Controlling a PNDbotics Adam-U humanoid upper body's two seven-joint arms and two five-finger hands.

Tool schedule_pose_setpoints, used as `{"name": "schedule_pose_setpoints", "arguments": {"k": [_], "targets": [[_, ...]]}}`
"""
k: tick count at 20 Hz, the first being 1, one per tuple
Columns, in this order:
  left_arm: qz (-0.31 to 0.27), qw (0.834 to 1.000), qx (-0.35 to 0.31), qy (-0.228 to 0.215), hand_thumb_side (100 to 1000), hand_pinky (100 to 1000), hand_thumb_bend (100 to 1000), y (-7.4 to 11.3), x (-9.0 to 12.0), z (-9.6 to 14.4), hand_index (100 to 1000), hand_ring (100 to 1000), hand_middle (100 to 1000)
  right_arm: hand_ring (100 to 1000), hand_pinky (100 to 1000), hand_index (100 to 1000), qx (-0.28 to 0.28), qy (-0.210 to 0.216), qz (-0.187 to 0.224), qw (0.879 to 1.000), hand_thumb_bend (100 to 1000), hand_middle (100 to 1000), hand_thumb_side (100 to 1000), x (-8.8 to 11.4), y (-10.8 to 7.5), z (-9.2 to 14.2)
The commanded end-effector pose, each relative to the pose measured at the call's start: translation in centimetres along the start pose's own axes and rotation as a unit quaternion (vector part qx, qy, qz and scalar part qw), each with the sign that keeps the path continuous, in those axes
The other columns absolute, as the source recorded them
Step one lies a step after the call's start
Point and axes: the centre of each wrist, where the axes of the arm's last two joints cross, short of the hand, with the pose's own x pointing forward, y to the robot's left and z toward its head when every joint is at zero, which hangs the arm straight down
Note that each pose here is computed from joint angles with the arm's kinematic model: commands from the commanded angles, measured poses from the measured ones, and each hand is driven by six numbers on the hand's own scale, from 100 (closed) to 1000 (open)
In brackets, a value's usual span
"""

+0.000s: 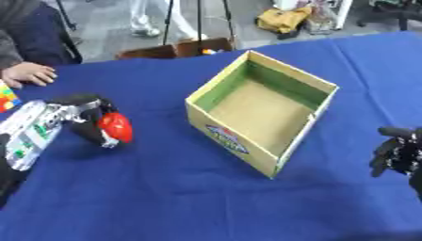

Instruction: Pick up objects on the table and place them in the box.

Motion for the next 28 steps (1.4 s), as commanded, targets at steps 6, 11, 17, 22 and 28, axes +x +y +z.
{"name": "schedule_pose_setpoints", "arguments": {"k": [6,11,17,22,28], "targets": [[-0.016,1.0,0.005,0.0,380,545,487,0.3,0.3,-0.5,783,523,599,512,436,797,0.006,-0.006,0.013,1.0,100,516,1000,0.5,-0.3,-0.2],[-0.012,1.0,0.028,0.004,335,387,222,0.6,0.3,-0.5,659,404,483,512,436,798,0.005,-0.006,0.014,1.0,100,516,1000,0.5,-0.4,-0.2],[-0.024,0.998,0.065,-0.013,345,365,189,4.5,1.1,1.3,644,385,467,512,436,798,0.006,-0.005,0.015,1.0,100,516,1000,0.5,-0.4,-0.2],[-0.059,0.99,0.113,-0.057,355,363,191,9.3,4.9,2.7,641,376,459,512,436,798,0.01,-0.005,0.015,1.0,100,516,1000,0.5,-0.4,-0.2],[-0.094,0.979,0.132,-0.123,358,370,169,11.9,11.6,1.4,646,381,463,512,436,798,0.033,-0.009,0.012,0.999,100,516,1000,0.6,0.1,-0.7]]}}
